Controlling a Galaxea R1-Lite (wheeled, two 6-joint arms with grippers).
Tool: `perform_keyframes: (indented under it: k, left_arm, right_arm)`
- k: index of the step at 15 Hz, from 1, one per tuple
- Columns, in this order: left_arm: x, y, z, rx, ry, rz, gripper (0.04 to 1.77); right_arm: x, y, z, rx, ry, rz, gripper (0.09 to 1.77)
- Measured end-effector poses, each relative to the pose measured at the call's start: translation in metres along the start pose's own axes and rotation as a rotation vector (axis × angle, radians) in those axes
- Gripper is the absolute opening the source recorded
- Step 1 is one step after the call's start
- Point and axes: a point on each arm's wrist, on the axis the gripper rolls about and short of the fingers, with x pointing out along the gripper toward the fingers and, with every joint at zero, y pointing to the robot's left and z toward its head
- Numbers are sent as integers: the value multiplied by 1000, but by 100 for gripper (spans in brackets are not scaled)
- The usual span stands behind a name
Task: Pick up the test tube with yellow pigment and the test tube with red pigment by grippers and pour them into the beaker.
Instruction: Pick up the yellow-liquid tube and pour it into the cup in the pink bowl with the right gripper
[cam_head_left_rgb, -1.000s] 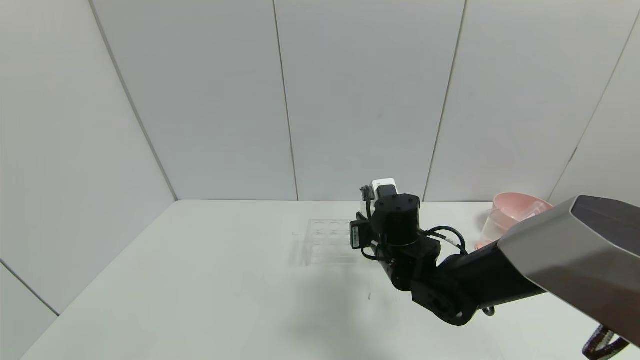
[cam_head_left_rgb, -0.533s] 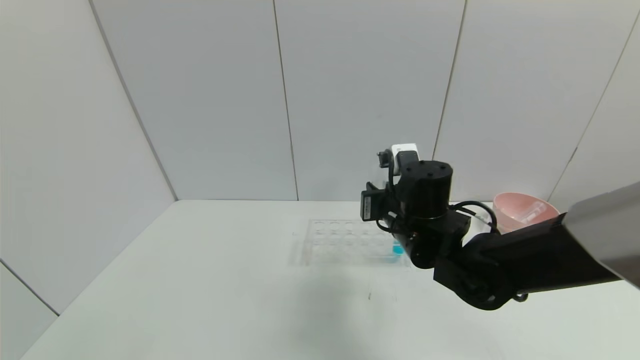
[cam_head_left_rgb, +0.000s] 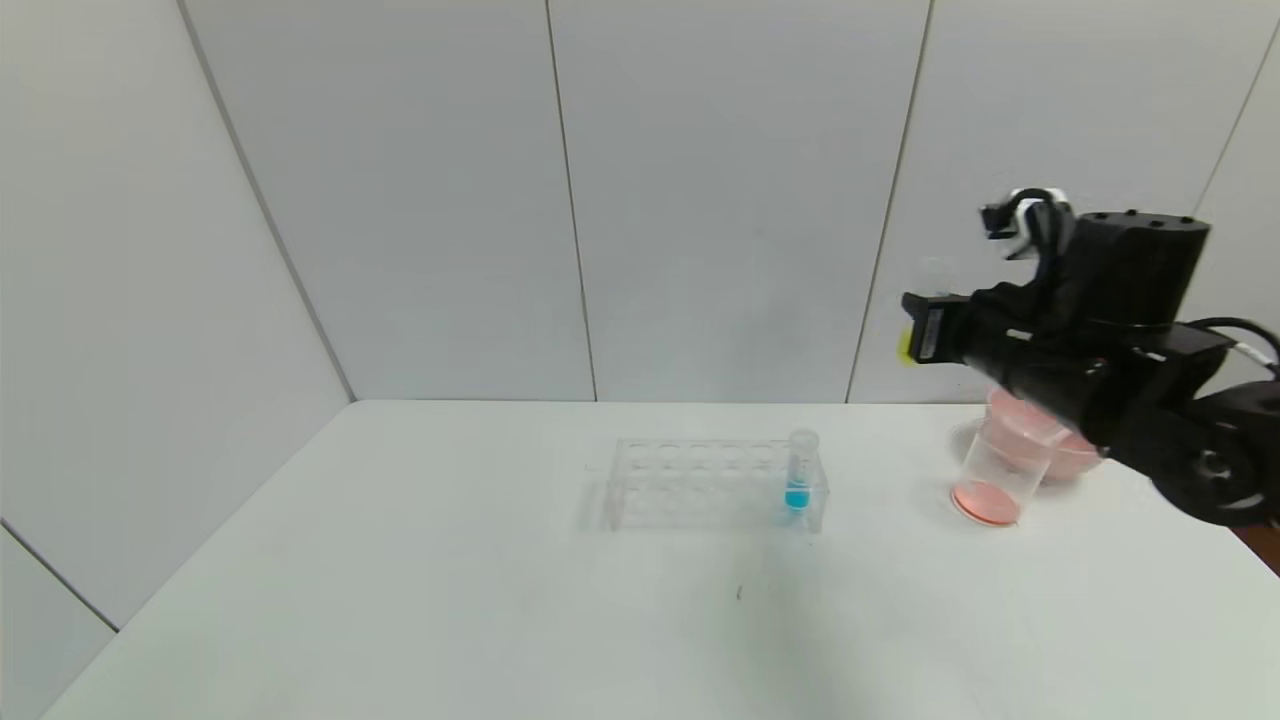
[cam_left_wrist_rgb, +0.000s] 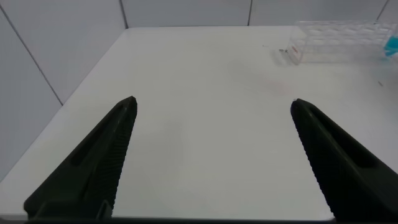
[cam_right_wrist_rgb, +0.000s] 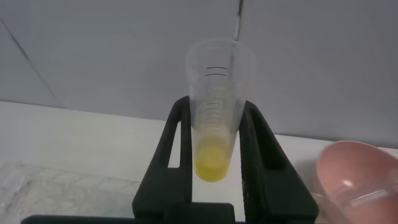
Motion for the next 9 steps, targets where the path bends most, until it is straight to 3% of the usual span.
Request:
perform_keyframes:
  k: [5, 9]
  left_arm:
    - [0, 0, 0, 0, 0, 0, 176]
    - [0, 0, 0, 0, 0, 0, 176]
  right_arm:
    - [-25, -108, 13, -24, -21, -61, 51]
    - [-35, -163, 11, -315, -19, -55, 51]
